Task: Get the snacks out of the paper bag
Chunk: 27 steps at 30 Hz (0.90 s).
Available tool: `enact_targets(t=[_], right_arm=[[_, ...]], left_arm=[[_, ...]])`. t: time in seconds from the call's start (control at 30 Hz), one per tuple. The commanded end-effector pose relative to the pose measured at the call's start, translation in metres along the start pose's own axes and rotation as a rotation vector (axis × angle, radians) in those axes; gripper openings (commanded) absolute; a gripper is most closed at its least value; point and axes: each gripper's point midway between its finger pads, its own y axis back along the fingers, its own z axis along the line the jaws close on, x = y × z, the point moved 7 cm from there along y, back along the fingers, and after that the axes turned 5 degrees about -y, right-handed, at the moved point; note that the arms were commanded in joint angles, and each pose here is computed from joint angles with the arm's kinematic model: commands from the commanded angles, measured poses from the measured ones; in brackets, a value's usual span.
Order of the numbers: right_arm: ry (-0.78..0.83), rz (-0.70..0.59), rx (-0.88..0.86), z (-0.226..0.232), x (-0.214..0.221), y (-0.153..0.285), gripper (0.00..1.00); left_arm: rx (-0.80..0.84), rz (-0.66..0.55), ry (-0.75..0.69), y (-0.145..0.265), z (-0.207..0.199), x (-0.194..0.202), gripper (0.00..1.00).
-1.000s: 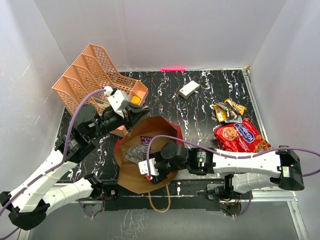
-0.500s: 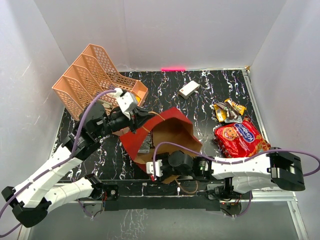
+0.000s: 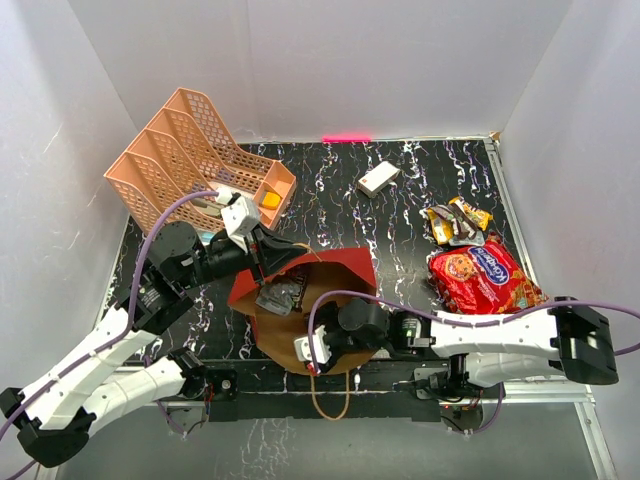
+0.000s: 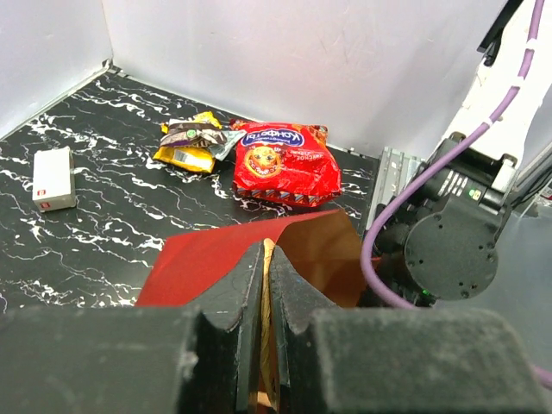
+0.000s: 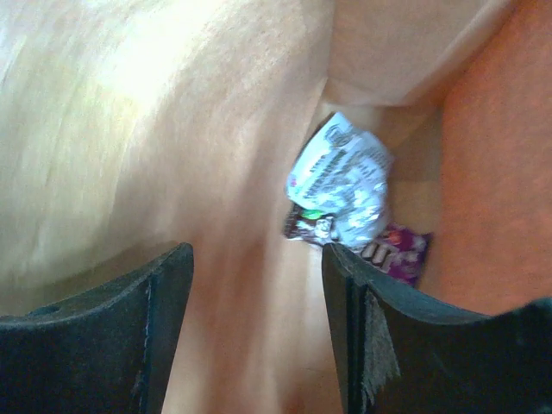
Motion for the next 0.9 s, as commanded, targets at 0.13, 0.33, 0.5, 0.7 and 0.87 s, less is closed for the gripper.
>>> enact_targets(t=[0.13,0.33,0.5,0.7,0.87], right_arm=[[0.278,0.019,0.084,-0.04,-0.031,0.028,0.73],[0.315,0.024,0.083,-0.061,-0.029,0.021,0.74],[0.311,-0.01,0.057,-0.068,-0.031,0.008,0.74],[0.25,0.001,0.107,-0.074,-0.017,-0.025,0.7],[0.187,0.075,0.196,-0.082,-0.002,-0.037,0.69]], left_arm=[[0.01,-0.03,0.016,0.01,-0.008,-0.009,0.05],[0.019,-0.037,0.028,0.015,-0.011,-0.009,0.05],[0.037,-0.049,0.041,0.016,-0.014,-0.009,0.05],[0.099,-0.135,0.079,0.009,-0.02,-0.021,0.05],[0.101,-0.173,0.142,0.002,-0.019,-0.016,0.05]])
